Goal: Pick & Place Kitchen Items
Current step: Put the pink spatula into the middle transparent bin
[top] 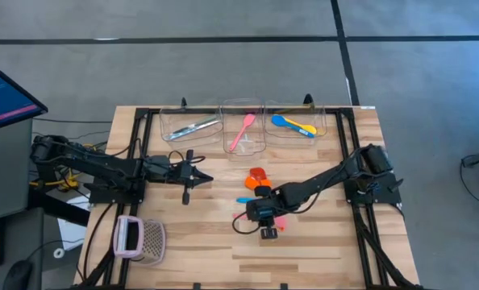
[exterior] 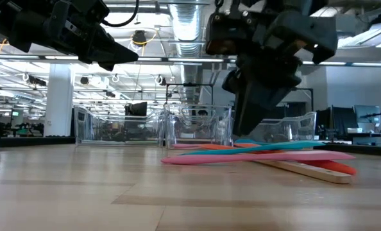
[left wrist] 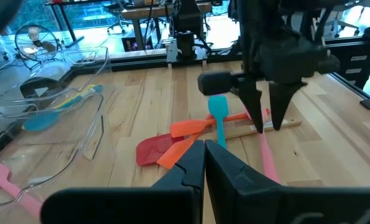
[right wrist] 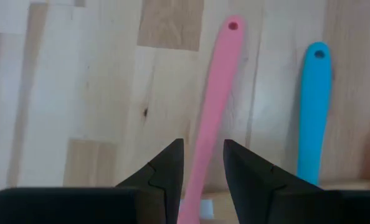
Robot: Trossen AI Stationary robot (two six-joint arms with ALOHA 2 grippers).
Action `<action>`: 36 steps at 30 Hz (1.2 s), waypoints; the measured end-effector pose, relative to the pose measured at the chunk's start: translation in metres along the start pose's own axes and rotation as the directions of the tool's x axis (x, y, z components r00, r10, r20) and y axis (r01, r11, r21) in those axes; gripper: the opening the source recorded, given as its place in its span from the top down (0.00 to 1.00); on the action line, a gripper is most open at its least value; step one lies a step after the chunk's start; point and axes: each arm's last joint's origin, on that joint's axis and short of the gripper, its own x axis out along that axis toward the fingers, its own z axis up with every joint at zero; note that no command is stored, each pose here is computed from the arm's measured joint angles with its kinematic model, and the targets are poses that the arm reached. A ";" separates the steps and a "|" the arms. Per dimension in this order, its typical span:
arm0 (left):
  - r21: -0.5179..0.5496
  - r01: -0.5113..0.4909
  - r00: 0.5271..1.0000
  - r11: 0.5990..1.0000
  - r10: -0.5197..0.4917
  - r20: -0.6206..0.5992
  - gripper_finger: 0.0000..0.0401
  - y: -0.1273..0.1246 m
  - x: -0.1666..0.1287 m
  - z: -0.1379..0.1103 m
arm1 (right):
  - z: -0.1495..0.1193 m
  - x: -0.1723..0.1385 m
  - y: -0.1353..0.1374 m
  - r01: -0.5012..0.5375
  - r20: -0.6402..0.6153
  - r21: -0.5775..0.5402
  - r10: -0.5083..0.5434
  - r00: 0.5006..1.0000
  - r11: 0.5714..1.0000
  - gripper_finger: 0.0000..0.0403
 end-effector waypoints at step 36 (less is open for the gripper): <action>0.000 0.002 1.000 1.000 -0.002 -0.006 0.99 0.000 0.000 -0.002 | -0.008 0.019 -0.014 0.021 -0.097 0.031 -0.018 0.995 0.999 0.73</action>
